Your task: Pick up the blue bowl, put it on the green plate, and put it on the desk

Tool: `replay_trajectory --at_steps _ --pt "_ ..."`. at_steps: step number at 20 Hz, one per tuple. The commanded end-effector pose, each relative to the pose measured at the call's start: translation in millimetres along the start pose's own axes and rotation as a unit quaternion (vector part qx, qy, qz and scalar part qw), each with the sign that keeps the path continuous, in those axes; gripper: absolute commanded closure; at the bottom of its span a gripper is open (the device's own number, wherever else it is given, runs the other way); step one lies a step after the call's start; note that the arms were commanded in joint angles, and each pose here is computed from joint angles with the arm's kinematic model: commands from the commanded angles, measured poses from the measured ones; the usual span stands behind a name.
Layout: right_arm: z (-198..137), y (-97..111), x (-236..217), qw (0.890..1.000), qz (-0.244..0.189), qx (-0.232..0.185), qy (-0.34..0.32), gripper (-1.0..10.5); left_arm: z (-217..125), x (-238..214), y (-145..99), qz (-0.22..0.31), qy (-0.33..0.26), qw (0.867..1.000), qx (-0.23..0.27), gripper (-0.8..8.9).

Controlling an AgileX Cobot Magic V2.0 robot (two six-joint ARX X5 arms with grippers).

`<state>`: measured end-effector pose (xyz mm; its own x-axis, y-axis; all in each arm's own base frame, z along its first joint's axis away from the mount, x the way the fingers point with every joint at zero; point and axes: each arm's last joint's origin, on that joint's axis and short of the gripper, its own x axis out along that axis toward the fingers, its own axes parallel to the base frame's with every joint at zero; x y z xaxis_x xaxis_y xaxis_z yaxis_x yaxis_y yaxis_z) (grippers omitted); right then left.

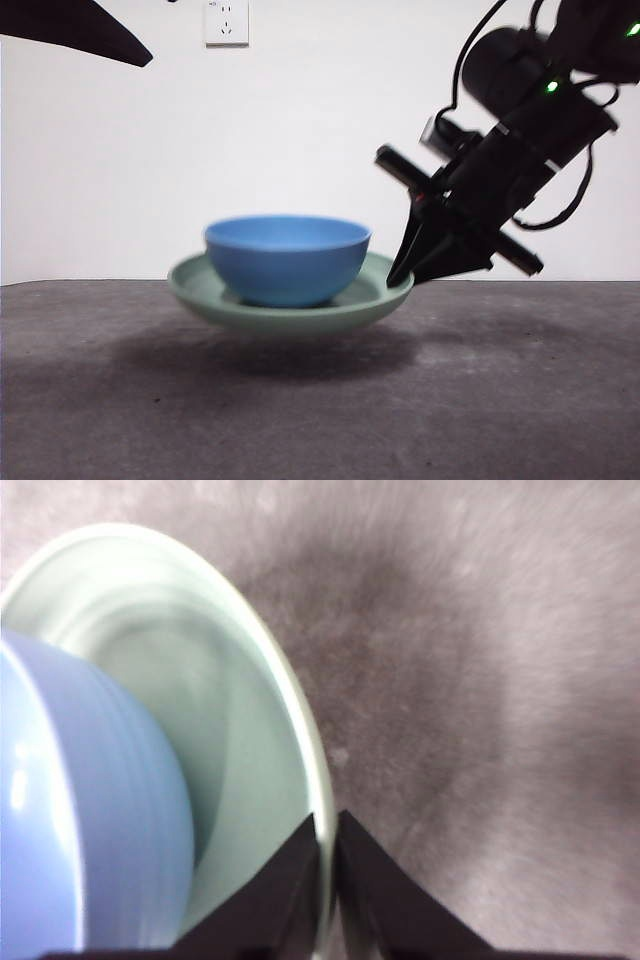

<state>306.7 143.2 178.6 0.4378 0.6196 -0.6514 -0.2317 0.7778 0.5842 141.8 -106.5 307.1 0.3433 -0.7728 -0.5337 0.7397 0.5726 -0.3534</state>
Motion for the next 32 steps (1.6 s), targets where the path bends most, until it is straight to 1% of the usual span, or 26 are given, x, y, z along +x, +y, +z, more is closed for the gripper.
replay_trajectory --at_steps 1,4,10,11,13,14,18,21,24,26,29,32 --pt "3 1 15 1.000 0.002 0.011 0.007 9.4 2 0 -2 -0.006 -0.004 1.000 0.011 5.64" --pt "1 -4 27 1.000 -0.012 0.014 0.015 9.4 2 0 -2 -0.006 -0.003 1.000 0.010 5.64" --pt "0 -5 28 1.000 -0.013 0.015 0.019 9.3 1 0 -2 -0.005 0.004 1.000 0.007 5.64" --pt "0 -5 28 1.000 -0.013 0.015 0.020 9.2 0 0 -2 -0.005 0.006 1.000 0.006 5.64" --pt "-1 -6 28 1.000 -0.015 0.017 0.022 8.2 0 0 -2 -0.005 0.006 1.000 0.006 5.64" --pt "-1 -6 28 0.999 -0.016 0.017 0.023 7.9 0 0 -2 -0.005 0.006 1.000 0.006 5.64" --pt "-2 -6 28 0.999 -0.017 0.018 0.026 7.7 0 0 -2 -0.005 0.006 1.000 0.006 5.64" --pt "0 -2 19 0.999 -0.023 0.015 0.022 7.7 0 0 -2 -0.005 0.006 1.000 0.006 5.64" --pt "5 9 -4 0.999 -0.038 -0.010 -0.001 7.7 0 0 -2 -0.005 0.006 1.000 0.006 5.64" --pt "7 18 -24 0.999 -0.037 -0.034 -0.009 7.7 0 0 -2 -0.005 0.006 1.000 0.006 5.64" --pt "5 35 -63 0.996 -0.040 -0.082 -0.019 7.7 0 0 -2 -0.005 0.006 1.000 0.006 5.64" --pt "-5 52 -107 0.990 -0.034 -0.136 -0.028 7.7 0 0 -2 -0.005 0.006 1.000 0.006 5.64"
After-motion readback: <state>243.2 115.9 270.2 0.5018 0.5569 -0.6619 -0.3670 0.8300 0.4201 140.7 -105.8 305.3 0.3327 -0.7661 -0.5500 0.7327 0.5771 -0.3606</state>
